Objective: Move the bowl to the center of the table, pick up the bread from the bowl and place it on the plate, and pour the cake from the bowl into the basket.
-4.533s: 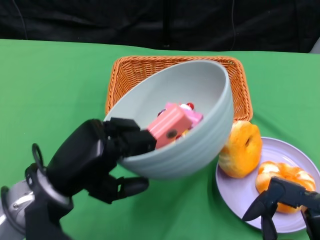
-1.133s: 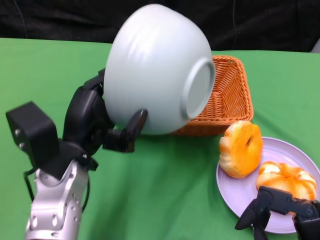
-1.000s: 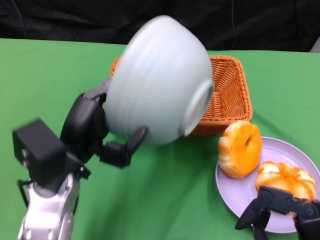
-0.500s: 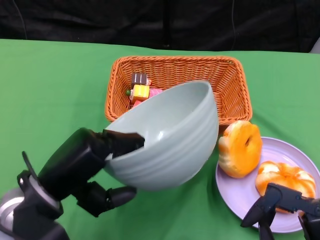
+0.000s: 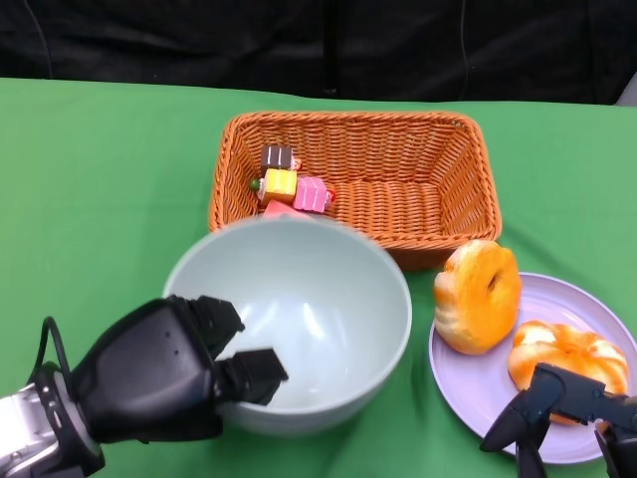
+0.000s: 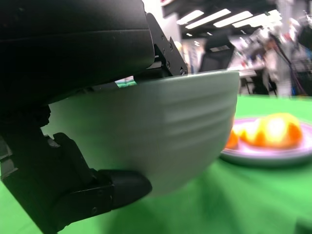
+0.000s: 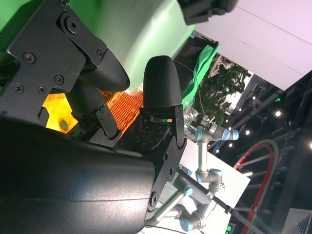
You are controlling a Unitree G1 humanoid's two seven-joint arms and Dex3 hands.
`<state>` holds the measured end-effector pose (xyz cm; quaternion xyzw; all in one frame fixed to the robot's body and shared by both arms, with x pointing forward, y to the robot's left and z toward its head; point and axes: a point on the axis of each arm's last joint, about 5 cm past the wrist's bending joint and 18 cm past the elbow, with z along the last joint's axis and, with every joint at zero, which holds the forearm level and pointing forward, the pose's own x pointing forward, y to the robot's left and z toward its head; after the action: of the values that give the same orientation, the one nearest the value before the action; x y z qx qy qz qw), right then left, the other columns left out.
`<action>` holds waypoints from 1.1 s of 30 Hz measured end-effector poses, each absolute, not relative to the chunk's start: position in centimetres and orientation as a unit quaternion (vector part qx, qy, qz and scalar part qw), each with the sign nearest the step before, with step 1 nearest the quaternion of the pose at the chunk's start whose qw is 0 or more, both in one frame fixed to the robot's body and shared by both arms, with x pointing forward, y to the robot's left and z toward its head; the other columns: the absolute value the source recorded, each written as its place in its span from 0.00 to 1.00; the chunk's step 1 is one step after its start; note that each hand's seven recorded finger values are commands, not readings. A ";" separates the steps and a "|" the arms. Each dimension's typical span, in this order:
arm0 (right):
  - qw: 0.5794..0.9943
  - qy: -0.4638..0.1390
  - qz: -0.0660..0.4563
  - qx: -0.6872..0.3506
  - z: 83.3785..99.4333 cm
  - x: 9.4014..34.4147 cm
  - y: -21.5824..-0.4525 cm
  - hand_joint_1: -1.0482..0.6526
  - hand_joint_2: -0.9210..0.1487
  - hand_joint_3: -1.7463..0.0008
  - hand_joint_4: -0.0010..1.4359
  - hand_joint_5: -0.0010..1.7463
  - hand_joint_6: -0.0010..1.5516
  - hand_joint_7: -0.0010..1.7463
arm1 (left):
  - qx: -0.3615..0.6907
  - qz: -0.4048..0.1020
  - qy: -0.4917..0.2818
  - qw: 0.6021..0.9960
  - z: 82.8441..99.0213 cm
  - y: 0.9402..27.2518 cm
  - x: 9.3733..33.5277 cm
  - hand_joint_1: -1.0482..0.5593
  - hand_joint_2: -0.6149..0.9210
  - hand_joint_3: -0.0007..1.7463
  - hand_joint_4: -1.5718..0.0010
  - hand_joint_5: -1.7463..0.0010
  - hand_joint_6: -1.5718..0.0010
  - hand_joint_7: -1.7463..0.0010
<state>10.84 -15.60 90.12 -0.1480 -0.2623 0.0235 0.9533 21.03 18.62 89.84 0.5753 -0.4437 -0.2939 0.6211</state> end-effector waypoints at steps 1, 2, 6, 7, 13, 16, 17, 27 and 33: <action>0.953 -0.263 0.023 -0.147 90.2 10.8 -15.6 0.58 0.66 0.05 0.62 0.99 0.54 0.77 | 0.587 -0.297 -0.446 0.607 89.7 18.6 21.0 0.39 0.91 0.07 0.37 0.00 0.37 0.43; 0.953 -0.265 0.022 -0.145 90.2 10.8 -15.5 0.58 0.66 0.05 0.62 0.99 0.54 0.77 | 0.597 -0.298 -0.449 0.594 89.6 18.6 21.0 0.40 0.93 0.04 0.37 0.00 0.36 0.41; 0.953 -0.271 0.020 -0.136 90.6 10.6 -15.2 0.58 0.66 0.05 0.62 0.99 0.53 0.78 | 0.620 -0.298 -0.448 0.572 89.0 18.4 20.8 0.41 0.92 0.01 0.40 0.04 0.36 0.49; 0.954 -0.267 0.019 -0.133 90.6 10.6 -15.2 0.57 0.65 0.06 0.62 0.98 0.53 0.78 | 0.621 -0.301 -0.442 0.573 88.9 18.3 20.7 0.41 0.92 0.00 0.41 0.06 0.32 0.61; 0.956 -0.267 0.019 -0.118 91.0 10.4 -14.9 0.57 0.64 0.07 0.62 0.98 0.53 0.80 | 0.615 -0.353 -0.361 0.605 88.8 17.7 20.1 0.39 0.95 0.00 0.55 0.31 0.41 0.81; 0.956 -0.268 0.021 -0.115 91.0 10.5 -14.8 0.59 0.64 0.06 0.61 0.98 0.52 0.80 | 0.614 -0.370 -0.327 0.616 89.2 17.7 19.9 0.35 0.98 0.04 0.73 0.42 0.56 0.90; 0.956 -0.269 0.023 -0.113 91.0 10.5 -14.7 0.59 0.65 0.05 0.61 0.99 0.53 0.80 | 0.609 -0.377 -0.309 0.625 89.5 17.7 19.7 0.32 0.99 0.06 0.79 0.47 0.62 0.94; 0.959 -0.260 0.036 -0.105 91.2 11.1 -14.0 0.60 0.68 0.01 0.62 0.98 0.54 0.79 | 0.596 -0.403 -0.228 0.656 92.1 17.5 19.0 0.18 1.00 0.12 0.89 0.61 0.72 1.00; 0.957 -0.266 0.045 -0.105 91.7 11.7 -13.8 0.61 0.69 0.00 0.62 0.97 0.54 0.79 | 0.589 -0.396 -0.217 0.670 93.1 17.5 18.9 0.16 1.00 0.12 0.90 0.62 0.73 1.00</action>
<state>11.68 -13.78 91.67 -0.1047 -0.2657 0.0451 0.9573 18.90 17.51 93.08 0.5891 -0.2174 -0.3961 0.6699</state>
